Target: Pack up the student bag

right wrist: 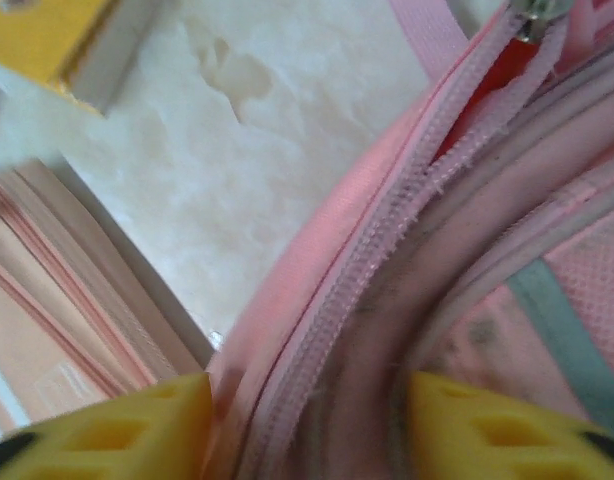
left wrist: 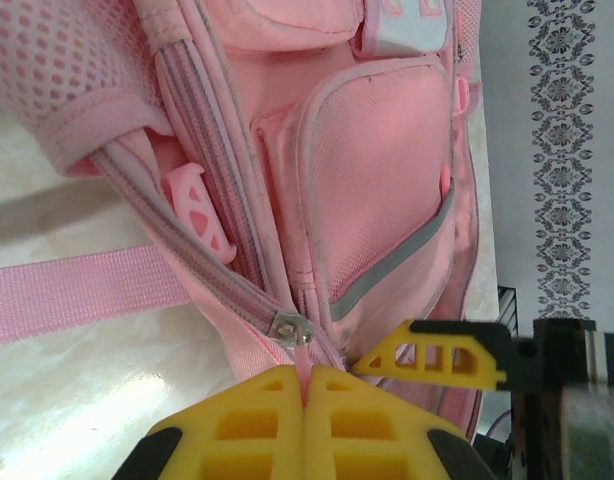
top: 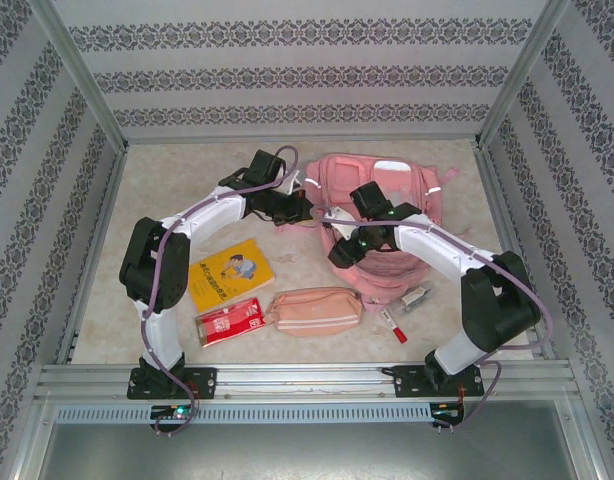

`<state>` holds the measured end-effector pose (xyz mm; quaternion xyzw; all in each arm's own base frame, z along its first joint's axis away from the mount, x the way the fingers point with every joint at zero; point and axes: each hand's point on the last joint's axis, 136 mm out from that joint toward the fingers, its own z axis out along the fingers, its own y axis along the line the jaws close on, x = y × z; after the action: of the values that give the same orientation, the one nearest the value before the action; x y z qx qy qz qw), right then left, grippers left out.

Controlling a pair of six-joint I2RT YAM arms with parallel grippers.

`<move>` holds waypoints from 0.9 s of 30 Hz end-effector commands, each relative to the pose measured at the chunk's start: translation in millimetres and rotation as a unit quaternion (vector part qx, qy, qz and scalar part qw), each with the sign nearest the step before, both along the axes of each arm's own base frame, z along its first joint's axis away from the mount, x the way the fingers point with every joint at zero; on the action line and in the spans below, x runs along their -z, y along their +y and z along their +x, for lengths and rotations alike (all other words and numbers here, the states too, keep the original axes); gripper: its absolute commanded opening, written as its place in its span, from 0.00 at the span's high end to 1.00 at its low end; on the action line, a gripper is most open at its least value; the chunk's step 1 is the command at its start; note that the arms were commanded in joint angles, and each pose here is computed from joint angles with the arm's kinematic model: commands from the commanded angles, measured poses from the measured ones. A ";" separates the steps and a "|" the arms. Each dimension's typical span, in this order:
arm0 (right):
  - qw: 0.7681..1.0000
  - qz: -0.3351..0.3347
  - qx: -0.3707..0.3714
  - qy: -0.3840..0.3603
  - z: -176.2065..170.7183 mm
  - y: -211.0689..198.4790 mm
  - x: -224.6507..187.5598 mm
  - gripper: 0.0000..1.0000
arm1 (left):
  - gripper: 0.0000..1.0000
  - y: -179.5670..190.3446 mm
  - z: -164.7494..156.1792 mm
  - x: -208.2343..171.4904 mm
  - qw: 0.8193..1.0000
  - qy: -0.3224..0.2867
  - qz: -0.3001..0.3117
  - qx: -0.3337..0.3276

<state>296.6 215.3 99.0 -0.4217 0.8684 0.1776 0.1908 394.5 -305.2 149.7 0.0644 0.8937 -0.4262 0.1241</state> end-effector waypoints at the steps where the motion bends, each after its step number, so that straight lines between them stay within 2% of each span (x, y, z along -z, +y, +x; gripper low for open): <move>1: 0.998 -0.036 -0.044 0.009 -12.3 -7.0 -0.5 0.88 | 1.00 -5.4 6.0 -54.5 0.996 -0.082 -0.038 0.023; 2: 0.997 -0.031 -0.063 0.001 -13.7 -5.0 -5.4 0.97 | 1.00 -1.1 7.1 -51.4 0.996 -0.085 -0.025 0.023; 3: 0.996 -0.022 -0.085 -0.010 -16.6 -2.5 -12.8 1.00 | 1.00 6.3 10.1 -45.7 0.996 -0.090 -0.005 0.021; 7: 0.985 -0.006 -0.162 -0.057 -27.6 0.5 -37.5 1.00 | 1.00 44.0 26.1 -9.7 0.993 -0.091 0.077 0.000; 10: 0.975 -0.019 -0.206 -0.080 -33.8 -3.7 -47.4 1.00 | 1.00 69.1 40.2 15.2 0.988 -0.093 0.125 -0.014; 15: 0.965 -0.052 -0.233 -0.108 -33.6 -14.2 -58.9 1.00 | 1.00 93.3 61.3 37.9 0.979 -0.097 0.174 -0.031; 18: 0.959 -0.051 -0.249 -0.126 -35.0 -13.4 -66.4 1.00 | 1.00 103.8 73.4 47.0 0.974 -0.095 0.198 -0.052; 21: 0.960 -0.049 -0.234 -0.145 -26.5 -10.1 -68.5 1.00 | 1.00 112.2 81.4 50.8 0.970 -0.094 0.214 -0.068; 22: 0.963 -0.047 -0.219 -0.153 -20.0 -7.7 -67.7 0.98 | 1.00 114.4 83.3 50.3 0.969 -0.096 0.215 -0.075; 23: 0.966 -0.047 -0.197 -0.162 -12.0 -6.0 -65.8 0.82 | 1.00 118.2 84.6 51.0 0.967 -0.095 0.219 -0.084; 24: 0.969 -0.044 -0.173 -0.172 -3.3 -3.3 -63.6 0.62 | 1.00 122.6 86.3 50.4 0.966 -0.094 0.222 -0.096; 25: 0.972 -0.034 -0.158 -0.173 0.2 -1.3 -61.6 0.49 | 1.00 124.4 87.1 50.4 0.966 -0.093 0.217 -0.103; 27: 0.977 -0.025 -0.131 -0.167 3.2 -4.0 -59.2 0.43 | 1.00 117.9 84.6 48.8 0.972 -0.095 0.193 -0.095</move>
<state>289.6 210.5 149.9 -0.5987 0.7486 0.1075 0.2638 461.1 -220.5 109.0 0.0791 0.9383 -0.2626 0.2107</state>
